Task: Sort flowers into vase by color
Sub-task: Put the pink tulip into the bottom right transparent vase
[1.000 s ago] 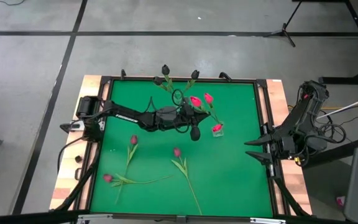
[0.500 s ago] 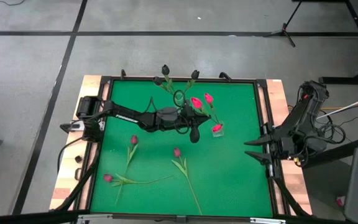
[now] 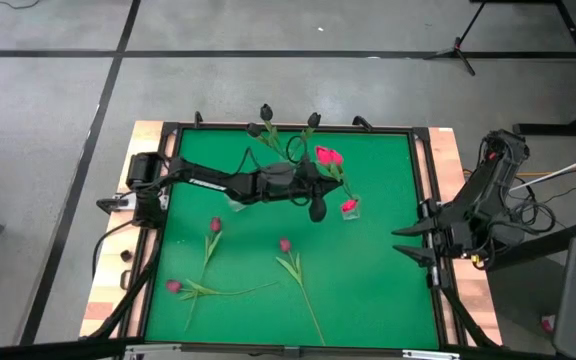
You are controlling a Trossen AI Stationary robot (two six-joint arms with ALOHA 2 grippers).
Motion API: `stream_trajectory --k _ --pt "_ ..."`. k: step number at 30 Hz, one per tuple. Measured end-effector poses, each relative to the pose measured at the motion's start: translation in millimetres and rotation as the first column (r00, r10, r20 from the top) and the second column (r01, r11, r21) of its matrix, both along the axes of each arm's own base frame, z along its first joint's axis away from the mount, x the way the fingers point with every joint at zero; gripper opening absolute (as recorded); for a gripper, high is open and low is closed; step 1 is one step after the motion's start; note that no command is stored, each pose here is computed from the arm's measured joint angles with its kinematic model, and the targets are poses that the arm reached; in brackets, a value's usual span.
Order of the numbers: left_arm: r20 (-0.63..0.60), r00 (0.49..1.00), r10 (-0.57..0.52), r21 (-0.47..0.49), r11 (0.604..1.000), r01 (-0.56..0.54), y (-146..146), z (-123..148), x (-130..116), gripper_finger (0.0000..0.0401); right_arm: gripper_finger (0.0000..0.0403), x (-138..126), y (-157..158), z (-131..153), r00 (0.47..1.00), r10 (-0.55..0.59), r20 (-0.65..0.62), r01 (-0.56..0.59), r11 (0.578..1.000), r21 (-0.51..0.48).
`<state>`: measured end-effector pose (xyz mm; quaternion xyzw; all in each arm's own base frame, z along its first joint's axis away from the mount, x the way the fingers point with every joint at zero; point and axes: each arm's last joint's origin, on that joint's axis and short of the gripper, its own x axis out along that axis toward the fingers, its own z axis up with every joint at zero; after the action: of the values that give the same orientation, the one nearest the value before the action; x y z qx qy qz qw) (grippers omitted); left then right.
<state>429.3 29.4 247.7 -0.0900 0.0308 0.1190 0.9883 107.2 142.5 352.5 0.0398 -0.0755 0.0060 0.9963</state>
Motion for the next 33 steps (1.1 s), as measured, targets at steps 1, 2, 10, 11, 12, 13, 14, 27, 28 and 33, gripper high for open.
stream_trajectory --k 1,2,10,11,12,13,14,27,28,33 --pt "-0.011 1.0 0.003 -0.013 1.0 -0.003 3 -5 1 0.0007 0.0131 0 0 0 1.0 0.001 -0.002 -0.001 1.0 -0.002" --pt "-0.018 1.0 0.008 -0.02 1.0 -0.008 5 -10 3 0.0007 0.0131 0 1 -1 1.0 0.003 -0.004 -0.003 1.0 -0.002" --pt "-0.032 0.999 0.012 -0.037 0.999 -0.013 10 -20 6 0.0007 0.0131 1 2 -4 1.0 0.004 -0.02 -0.005 1.0 -0.013" --pt "-0.032 0.999 0.011 -0.042 0.999 -0.012 9 -20 6 0.0007 0.0131 1 2 -4 1.0 0.004 -0.021 -0.004 1.0 -0.015" --pt "-0.031 0.999 0.007 -0.044 0.999 -0.009 9 -20 6 0.0007 0.0131 1 2 -4 1.0 0.004 -0.021 -0.004 1.0 -0.015" --pt "-0.031 1.0 0.001 -0.044 0.999 -0.002 9 -20 6 0.0007 0.0131 1 2 -4 1.0 0.003 -0.021 -0.004 1.0 -0.015" --pt "-0.03 1.0 -0.005 -0.047 0.999 0.004 9 -20 6 0.0007 0.0131 1 2 -4 1.0 0.003 -0.021 -0.004 1.0 -0.016" --pt "-0.054 0.996 -0.077 -0.031 0.997 0.075 6 -16 9 0.0039 0.0131 1 3 -6 0.999 0.003 -0.034 -0.004 0.999 -0.038" --pt "-0.06 0.995 -0.08 -0.017 0.997 0.08 4 -15 10 0.0048 0.0131 2 3 -6 0.999 0.003 -0.035 -0.004 0.999 -0.04" --pt "-0.114 0.991 -0.075 0.042 0.996 0.081 -3 -9 14 0.0099 0.0131 2 3 -8 0.999 0.002 -0.044 -0.005 0.998 -0.057"
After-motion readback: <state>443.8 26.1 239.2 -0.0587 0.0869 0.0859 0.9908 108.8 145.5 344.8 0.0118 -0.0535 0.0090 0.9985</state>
